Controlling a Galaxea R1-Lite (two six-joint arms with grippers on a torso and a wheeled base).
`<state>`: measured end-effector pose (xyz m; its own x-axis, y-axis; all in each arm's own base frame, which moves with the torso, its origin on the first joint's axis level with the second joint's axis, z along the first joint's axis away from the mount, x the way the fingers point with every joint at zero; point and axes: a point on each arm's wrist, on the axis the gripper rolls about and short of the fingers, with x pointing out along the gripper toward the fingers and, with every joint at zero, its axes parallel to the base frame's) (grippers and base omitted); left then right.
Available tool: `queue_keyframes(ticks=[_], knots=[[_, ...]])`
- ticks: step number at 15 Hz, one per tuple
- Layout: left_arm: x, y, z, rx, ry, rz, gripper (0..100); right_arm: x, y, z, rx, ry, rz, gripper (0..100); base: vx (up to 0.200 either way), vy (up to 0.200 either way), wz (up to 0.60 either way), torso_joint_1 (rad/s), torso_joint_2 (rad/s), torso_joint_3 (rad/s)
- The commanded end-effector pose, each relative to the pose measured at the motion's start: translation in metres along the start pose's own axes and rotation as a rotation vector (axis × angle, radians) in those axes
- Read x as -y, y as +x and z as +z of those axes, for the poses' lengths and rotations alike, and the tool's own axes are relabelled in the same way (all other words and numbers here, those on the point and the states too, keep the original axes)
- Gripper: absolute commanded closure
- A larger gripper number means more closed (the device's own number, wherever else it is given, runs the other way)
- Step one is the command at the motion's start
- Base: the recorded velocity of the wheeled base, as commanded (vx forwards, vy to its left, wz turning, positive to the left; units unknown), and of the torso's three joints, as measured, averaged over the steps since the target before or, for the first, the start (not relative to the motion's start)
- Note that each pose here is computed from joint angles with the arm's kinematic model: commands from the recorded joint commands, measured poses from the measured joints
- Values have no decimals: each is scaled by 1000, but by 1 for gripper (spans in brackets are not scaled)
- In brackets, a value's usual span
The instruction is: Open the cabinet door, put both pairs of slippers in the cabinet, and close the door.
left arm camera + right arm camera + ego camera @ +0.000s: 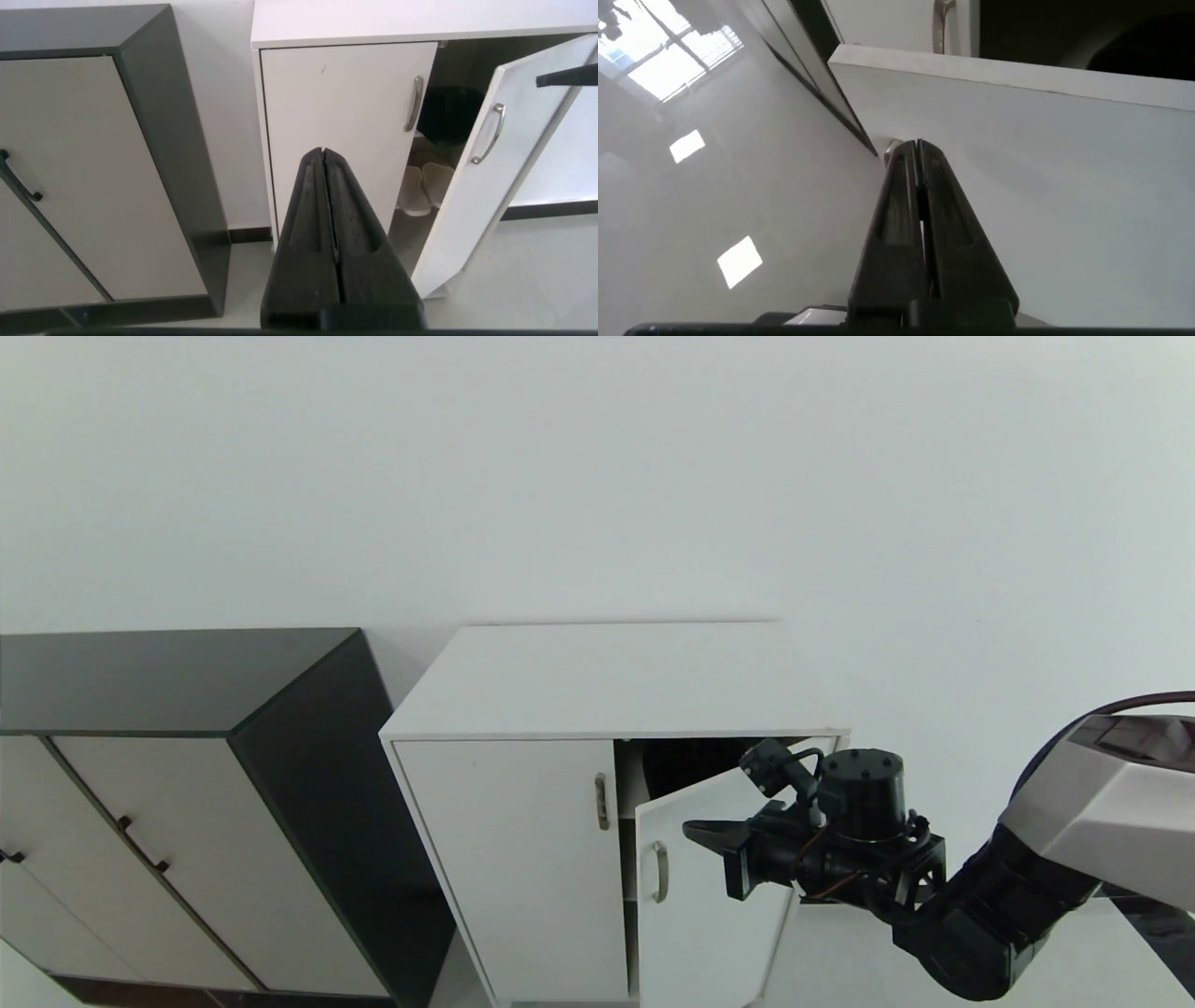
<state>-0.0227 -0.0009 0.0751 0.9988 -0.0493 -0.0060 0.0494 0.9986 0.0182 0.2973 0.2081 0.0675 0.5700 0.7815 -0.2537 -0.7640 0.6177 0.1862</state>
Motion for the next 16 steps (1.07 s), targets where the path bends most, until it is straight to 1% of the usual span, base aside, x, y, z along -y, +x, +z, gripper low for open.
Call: queue_keyframes(ticks=[1,6,8,12,16], knots=[[0,0,0,0,0,0,100,5,11,-7,-12,4,-2,100,0,0,0,0,0,0],[0,0,0,0,0,0,100,13,23,-5,13,53,-23,100,0,0,0,0,0,0],[0,0,0,0,0,0,100,23,25,-3,27,64,-44,100,0,0,0,0,0,0],[0,0,0,0,0,0,100,41,34,0,64,66,-126,100,0,0,0,0,0,0],[0,0,0,0,0,0,100,47,45,-4,77,65,-183,100,0,0,0,0,0,0]])
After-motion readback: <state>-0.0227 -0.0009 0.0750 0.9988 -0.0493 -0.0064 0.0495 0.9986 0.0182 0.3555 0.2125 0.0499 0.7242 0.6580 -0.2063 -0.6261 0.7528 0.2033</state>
